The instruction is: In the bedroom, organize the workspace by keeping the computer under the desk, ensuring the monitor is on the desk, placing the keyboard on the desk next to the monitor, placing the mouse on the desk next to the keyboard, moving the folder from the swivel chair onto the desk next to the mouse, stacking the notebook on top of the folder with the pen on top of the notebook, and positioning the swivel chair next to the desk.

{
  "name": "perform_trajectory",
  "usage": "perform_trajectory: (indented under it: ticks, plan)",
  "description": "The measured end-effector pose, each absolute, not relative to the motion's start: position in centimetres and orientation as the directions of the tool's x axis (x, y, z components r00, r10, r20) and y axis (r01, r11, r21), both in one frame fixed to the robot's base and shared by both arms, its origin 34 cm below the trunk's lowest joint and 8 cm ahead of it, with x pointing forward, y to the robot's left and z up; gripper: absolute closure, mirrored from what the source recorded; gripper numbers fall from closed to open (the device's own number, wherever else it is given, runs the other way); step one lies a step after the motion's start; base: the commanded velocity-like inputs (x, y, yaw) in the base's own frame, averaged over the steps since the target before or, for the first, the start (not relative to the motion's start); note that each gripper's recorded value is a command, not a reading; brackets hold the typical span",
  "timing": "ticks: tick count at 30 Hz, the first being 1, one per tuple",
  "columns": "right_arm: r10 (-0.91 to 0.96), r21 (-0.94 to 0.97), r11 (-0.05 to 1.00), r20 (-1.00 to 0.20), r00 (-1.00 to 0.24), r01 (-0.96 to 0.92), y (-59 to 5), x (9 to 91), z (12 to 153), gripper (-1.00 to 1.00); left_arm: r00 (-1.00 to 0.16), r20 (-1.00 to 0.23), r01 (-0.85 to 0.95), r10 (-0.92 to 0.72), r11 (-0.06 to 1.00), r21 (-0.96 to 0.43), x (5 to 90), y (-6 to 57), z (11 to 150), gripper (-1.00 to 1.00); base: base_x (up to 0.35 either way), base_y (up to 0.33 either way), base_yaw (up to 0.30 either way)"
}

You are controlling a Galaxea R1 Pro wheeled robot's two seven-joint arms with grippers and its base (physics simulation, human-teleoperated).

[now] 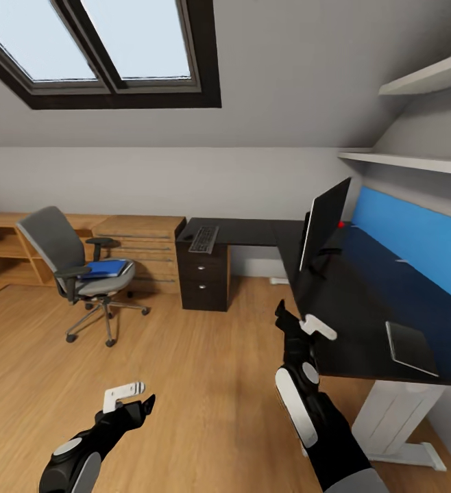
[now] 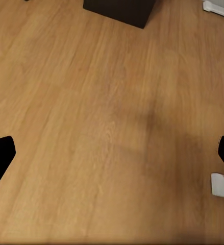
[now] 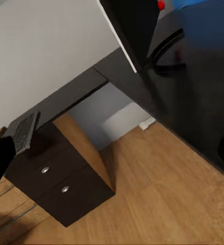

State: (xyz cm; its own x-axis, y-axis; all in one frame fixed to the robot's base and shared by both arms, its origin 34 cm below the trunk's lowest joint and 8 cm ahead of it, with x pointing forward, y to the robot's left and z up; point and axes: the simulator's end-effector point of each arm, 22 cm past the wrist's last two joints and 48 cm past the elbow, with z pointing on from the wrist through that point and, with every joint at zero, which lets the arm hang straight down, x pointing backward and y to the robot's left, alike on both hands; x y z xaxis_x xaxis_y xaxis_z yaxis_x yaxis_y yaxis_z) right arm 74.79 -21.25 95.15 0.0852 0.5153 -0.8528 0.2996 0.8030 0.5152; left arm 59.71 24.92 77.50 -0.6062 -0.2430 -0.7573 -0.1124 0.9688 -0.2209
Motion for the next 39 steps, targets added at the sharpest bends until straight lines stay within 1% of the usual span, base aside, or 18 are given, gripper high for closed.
perform_trajectory:
  ticks: [3, 4, 7, 10, 17, 24, 34, 39]
  plan:
    - [0.475, 0.467, 0.801, -0.877, 0.076, 0.374, -23.1, 74.2, 95.3, -1.0, -0.605, -0.758, -0.114, -0.243, 0.969, -0.22, 59.7, 25.0, 77.5, -1.0, -0.01, -0.341, 0.0]
    - [0.438, 0.414, 0.818, -0.898, 0.035, 0.4, -24.5, 74.1, 95.3, -1.0, -0.605, -0.758, -0.115, -0.242, 0.969, -0.218, 59.7, 25.1, 77.5, -1.0, -0.003, -0.344, 0.0]
    - [0.398, 0.355, 0.836, -0.917, -0.016, 0.418, -26.3, 74.0, 94.9, -1.0, -0.605, -0.759, -0.115, -0.242, 0.969, -0.217, 59.7, 25.1, 77.5, -1.0, -0.002, -0.343, 0.0]
    - [0.334, 0.259, 0.856, -0.937, -0.098, 0.447, -29.9, 73.8, 94.1, -1.0, -0.606, -0.758, -0.113, -0.241, 0.97, -0.218, 59.7, 25.0, 77.5, -1.0, -0.001, -0.207, 0.0]
    - [0.305, 0.211, 0.849, -0.945, -0.122, 0.485, -33.0, 74.9, 94.1, -1.0, -0.604, -0.761, -0.109, -0.238, 0.97, -0.217, 59.8, 25.0, 77.7, -1.0, 0.0, -0.04, 0.0]
    - [0.181, 0.048, 0.851, -0.961, -0.207, 0.523, -37.9, 75.4, 91.4, -1.0, -0.603, -0.762, -0.106, -0.236, 0.97, -0.217, 59.8, 24.8, 77.8, -1.0, 0.0, -0.196, 0.0]
    - [0.082, -0.033, 0.884, -0.971, -0.224, 0.466, -40.0, 76.1, 91.7, -1.0, -0.608, -0.758, -0.1, -0.235, 0.97, -0.221, 59.7, 24.4, 77.5, -1.0, 0.0, -0.296, 0.0]
    - [0.002, -0.094, 0.886, -0.978, -0.206, 0.455, -40.4, 76.2, 93.3, -1.0, -0.606, -0.76, -0.1, -0.235, 0.97, -0.221, 59.7, 24.3, 77.5, -1.0, 0.0, -0.309, 0.0]
